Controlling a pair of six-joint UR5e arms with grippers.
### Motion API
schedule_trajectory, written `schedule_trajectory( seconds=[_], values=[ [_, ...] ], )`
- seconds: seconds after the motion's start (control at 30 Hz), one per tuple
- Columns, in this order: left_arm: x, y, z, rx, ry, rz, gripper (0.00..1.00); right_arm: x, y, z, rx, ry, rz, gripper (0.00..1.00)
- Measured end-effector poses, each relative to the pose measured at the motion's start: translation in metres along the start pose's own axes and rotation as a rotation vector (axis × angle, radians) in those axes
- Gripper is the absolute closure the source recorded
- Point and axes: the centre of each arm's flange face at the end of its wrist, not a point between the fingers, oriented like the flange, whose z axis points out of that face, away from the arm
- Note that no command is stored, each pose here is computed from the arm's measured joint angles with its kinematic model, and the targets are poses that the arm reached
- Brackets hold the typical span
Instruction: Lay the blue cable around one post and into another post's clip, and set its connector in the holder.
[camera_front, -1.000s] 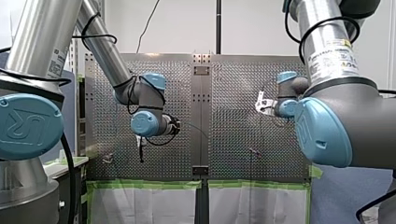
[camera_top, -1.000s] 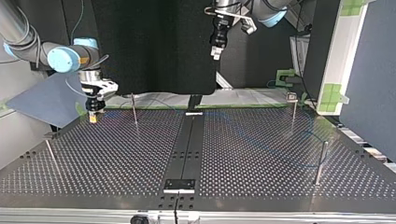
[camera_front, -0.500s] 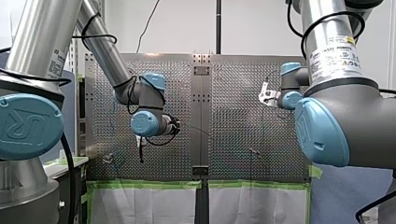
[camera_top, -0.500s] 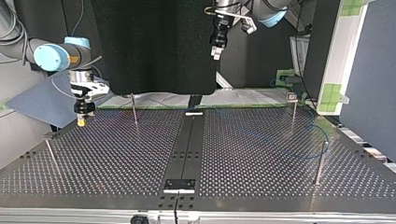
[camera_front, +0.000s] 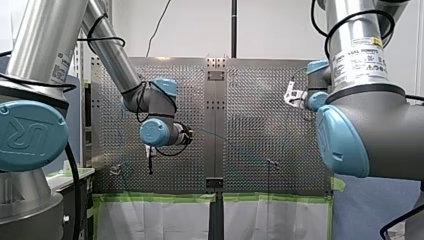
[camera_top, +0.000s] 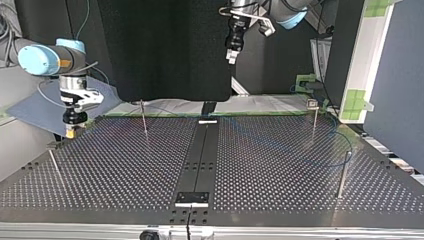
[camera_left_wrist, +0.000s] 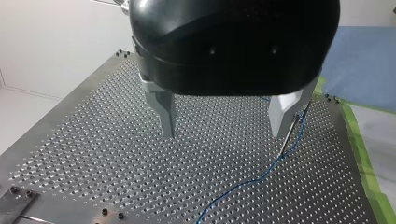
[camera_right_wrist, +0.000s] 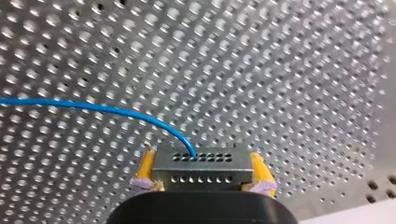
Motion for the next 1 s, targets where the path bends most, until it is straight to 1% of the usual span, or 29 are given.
schedule_trajectory(
  seconds=[0.1,0.37,0.57,0.7,1.0],
  values=[
    [0.0,0.0,0.0,0.0,0.0,0.0,0.0,0.006,0.005,0.002,-0.008,0.008,0.004,0.53],
    [0.0,0.0,0.0,-0.002,0.0,0.0,0.0,0.016,0.019,0.003,-0.029,0.021,0.005,0.53],
    [0.0,0.0,0.0,-0.003,0.0,0.0,0.0,0.03,0.028,0.004,-0.042,0.041,0.009,0.53],
    [0.0,0.001,0.0,-0.004,-0.001,0.0,0.0,0.037,0.033,0.006,-0.048,0.045,0.005,0.53],
    [-0.001,0.002,0.002,-0.007,-0.001,0.0,0.0,0.04,0.043,0.007,-0.056,0.046,-0.001,0.53]
  ],
)
